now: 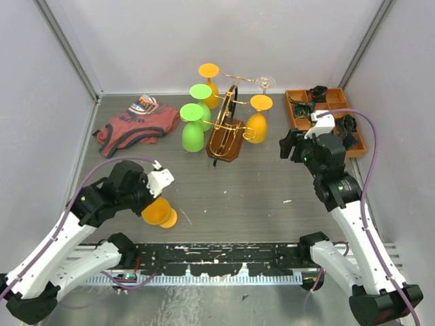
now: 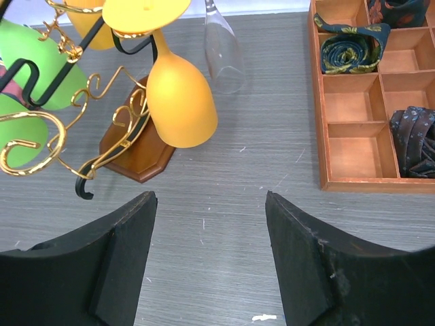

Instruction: Place the wine glass upside down on the wine glass rack

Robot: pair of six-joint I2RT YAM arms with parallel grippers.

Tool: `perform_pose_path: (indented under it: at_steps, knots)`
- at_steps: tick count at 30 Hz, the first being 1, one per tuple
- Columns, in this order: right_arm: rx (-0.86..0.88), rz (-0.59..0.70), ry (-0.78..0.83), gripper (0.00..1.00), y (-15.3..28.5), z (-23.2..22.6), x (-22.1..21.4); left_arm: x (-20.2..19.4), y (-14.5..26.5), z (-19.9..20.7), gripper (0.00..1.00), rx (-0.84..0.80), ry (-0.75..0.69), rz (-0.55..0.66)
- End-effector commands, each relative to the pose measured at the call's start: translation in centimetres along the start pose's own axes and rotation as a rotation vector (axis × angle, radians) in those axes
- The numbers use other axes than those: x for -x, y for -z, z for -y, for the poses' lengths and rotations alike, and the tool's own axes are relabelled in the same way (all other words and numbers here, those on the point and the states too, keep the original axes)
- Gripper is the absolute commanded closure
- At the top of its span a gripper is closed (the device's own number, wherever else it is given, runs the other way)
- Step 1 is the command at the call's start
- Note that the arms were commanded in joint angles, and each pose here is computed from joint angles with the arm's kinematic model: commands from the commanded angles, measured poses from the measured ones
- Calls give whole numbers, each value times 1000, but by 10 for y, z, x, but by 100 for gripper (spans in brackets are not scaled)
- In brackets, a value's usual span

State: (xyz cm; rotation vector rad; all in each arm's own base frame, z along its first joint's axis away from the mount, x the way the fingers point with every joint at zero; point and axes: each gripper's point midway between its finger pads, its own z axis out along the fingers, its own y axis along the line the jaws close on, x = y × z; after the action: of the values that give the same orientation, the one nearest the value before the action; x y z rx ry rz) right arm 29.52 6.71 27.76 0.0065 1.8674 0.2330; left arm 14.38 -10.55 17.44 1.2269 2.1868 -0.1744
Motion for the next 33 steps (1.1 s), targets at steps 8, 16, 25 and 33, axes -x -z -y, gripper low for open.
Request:
perform_pose_path:
  at_steps: [8,16,25,33]
  knots:
    - [57,78,-86,29,2,-18,43,89,41,-15,100,46,12,358]
    - [63,73,-117,30,3,-23,55,153,88,-18,100,27,10,618]
    - [138,67,-178,30,-2,-42,74,215,152,-8,100,-55,-1,932]
    - [204,125,-291,33,6,-57,99,256,205,-21,100,-27,103,1200]
